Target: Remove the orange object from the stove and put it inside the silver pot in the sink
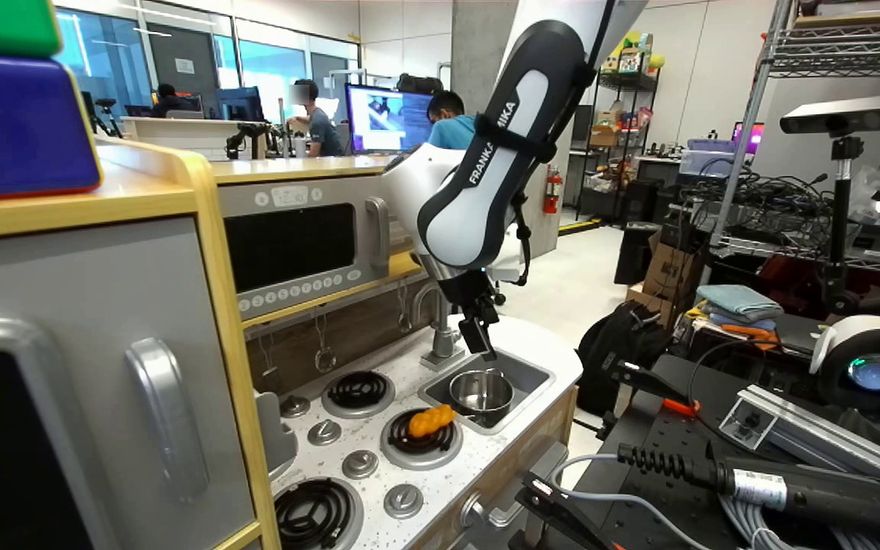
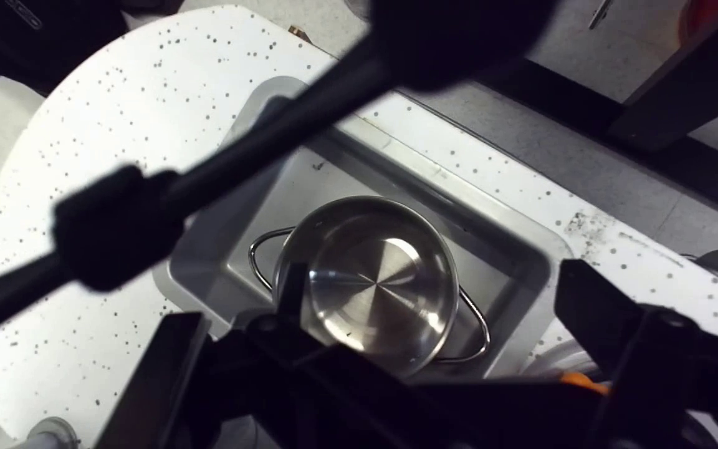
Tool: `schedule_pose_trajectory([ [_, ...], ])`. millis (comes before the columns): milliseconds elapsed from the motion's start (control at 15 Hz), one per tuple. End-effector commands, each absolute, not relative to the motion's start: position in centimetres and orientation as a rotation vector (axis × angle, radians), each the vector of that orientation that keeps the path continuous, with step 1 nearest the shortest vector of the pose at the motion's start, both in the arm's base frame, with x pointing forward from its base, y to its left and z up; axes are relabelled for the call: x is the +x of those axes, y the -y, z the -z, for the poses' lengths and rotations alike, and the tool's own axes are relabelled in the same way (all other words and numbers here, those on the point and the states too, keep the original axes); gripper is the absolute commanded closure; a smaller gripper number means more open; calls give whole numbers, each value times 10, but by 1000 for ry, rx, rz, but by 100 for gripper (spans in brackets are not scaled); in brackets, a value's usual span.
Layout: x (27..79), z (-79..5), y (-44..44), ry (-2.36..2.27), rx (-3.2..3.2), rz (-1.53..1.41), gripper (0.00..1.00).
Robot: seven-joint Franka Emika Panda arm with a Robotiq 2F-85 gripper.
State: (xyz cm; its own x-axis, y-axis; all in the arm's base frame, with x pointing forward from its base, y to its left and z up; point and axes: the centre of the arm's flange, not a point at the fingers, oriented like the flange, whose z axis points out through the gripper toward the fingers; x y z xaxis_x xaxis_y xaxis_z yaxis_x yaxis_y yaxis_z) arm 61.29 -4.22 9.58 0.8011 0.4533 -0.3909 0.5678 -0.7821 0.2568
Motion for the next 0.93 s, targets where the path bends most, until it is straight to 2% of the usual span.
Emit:
schedule_pose_trajectory([
  [0,612,-99,42,-797,2627,441,0],
  [333,604,-73,32,-801,2651,377,0],
  [867,583,-10,-6,-787,2828,79,0],
])
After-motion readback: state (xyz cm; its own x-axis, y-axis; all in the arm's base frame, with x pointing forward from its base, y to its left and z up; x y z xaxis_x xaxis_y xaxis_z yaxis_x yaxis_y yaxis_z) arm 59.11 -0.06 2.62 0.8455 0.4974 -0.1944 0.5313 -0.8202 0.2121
